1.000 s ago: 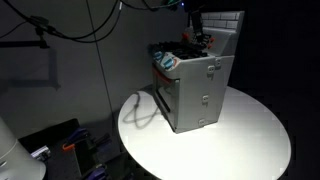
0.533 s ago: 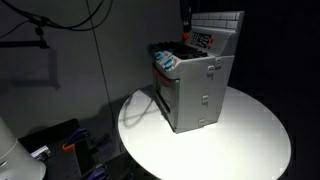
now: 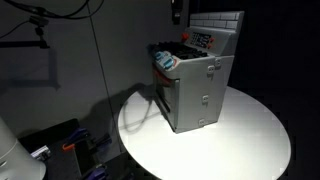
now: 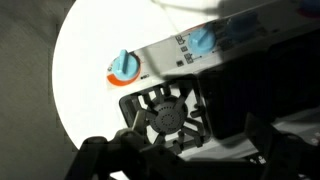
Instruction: Push the top right button on the toy stove
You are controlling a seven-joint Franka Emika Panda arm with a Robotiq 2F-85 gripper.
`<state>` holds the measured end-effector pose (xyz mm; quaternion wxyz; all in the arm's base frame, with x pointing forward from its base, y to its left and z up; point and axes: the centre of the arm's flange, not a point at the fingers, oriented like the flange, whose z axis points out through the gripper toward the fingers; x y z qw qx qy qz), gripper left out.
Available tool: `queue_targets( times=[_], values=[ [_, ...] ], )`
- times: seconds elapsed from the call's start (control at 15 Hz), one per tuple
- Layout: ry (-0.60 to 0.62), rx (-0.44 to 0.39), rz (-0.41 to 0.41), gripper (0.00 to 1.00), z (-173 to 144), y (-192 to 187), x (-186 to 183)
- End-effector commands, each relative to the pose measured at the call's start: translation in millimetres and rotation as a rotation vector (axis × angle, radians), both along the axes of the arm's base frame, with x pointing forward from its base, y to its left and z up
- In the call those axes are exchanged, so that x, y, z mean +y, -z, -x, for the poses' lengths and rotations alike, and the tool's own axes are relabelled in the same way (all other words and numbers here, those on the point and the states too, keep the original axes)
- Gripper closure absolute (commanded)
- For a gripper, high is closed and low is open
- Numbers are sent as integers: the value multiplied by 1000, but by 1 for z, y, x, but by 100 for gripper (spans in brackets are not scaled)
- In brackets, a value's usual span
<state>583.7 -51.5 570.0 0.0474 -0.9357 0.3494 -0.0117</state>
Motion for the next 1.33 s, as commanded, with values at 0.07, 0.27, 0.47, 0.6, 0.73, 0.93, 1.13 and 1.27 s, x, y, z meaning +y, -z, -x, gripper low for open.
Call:
queue_targets(
  times=[0.07,0.27,0.47,0.6,0.73,0.93,1.13,1.27],
  values=[
    [-123,76,-68,0,29,-18,2],
    [-183,108,-91,0,46,-33,6],
    [-220,123,-88,0,59,-45,9],
    [-229,132,-75,0,67,-53,12],
    [-229,133,-63,0,73,-61,15],
    [-239,124,-57,0,80,-69,19],
    [-224,116,-68,0,75,-63,22],
    [-226,118,-68,0,75,-63,23]
  ],
)
